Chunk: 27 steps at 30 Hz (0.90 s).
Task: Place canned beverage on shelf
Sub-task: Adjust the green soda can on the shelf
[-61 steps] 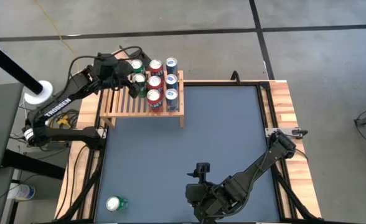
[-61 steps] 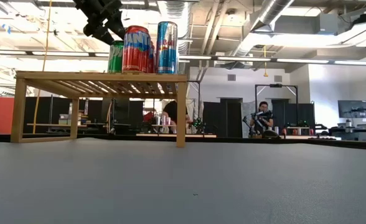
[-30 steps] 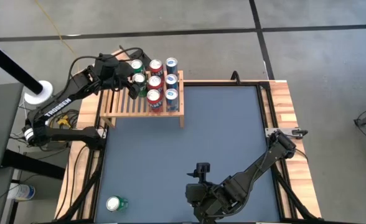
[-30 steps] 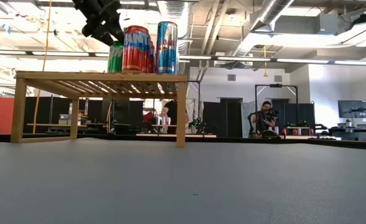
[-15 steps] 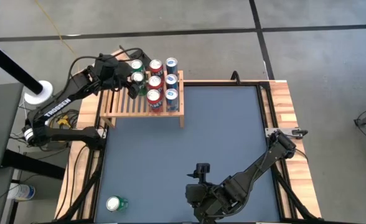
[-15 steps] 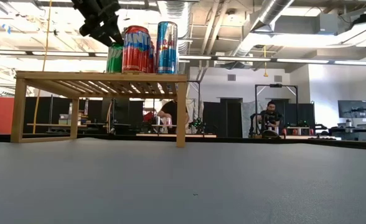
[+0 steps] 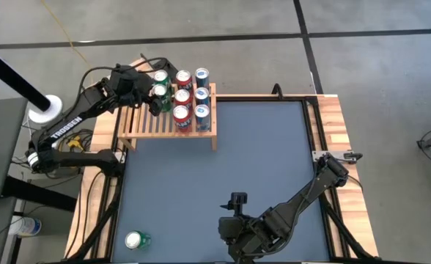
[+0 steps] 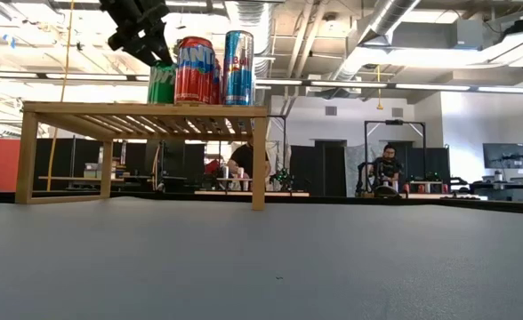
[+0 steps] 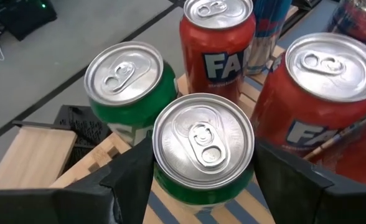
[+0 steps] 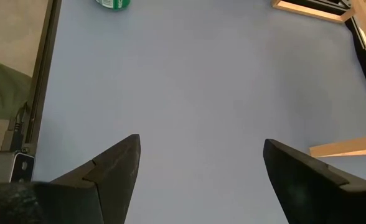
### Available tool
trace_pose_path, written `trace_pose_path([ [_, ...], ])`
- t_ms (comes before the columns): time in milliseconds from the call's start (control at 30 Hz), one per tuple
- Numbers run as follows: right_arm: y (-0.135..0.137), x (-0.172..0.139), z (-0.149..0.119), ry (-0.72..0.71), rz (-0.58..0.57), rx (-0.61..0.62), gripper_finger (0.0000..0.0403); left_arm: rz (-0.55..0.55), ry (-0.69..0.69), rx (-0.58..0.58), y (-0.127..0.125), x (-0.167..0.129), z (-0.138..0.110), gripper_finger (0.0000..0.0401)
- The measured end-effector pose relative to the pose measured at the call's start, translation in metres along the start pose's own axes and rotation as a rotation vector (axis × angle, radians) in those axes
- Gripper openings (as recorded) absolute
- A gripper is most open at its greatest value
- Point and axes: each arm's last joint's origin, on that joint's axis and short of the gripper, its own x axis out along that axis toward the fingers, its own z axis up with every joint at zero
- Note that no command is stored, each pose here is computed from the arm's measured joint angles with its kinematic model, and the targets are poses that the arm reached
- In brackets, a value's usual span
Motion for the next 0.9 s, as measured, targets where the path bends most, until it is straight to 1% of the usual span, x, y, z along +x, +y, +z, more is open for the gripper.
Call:
trace_pose_path([
  [200, 0.0, 0.0, 0.0, 0.0, 0.0, -0.001, 0.0329, 0.001, -0.014, -0.001, 0.002, -0.008, -0.002, 0.0245],
  [333, 0.0, 0.0, 0.0, 0.0, 0.0, -0.001, 0.0329, -0.004, -0.016, -0.005, 0.001, -0.009, -0.002, 0.0245],
  [467, 0.0, 0.0, 0.0, -0.001, 0.001, 0.001, 0.0329, -0.064, -0.006, 0.001, -0.001, -0.003, -0.001, 0.0245],
  [567, 0.0, 0.0, 0.001, -0.005, 0.003, 0.004, 0.0329, -0.078, 0.005, 0.004, -0.002, 0.001, 0.0, 0.0245],
  [667, 0.001, -0.001, 0.0, -0.007, 0.006, 0.003, 0.0329, -0.077, 0.01, 0.006, -0.003, 0.003, 0.0, 0.0245],
  [900, 0.005, -0.003, -0.001, -0.009, 0.012, -0.005, 0.0329, -0.036, 0.02, 0.005, -0.001, 0.0, -0.002, 0.0245],
])
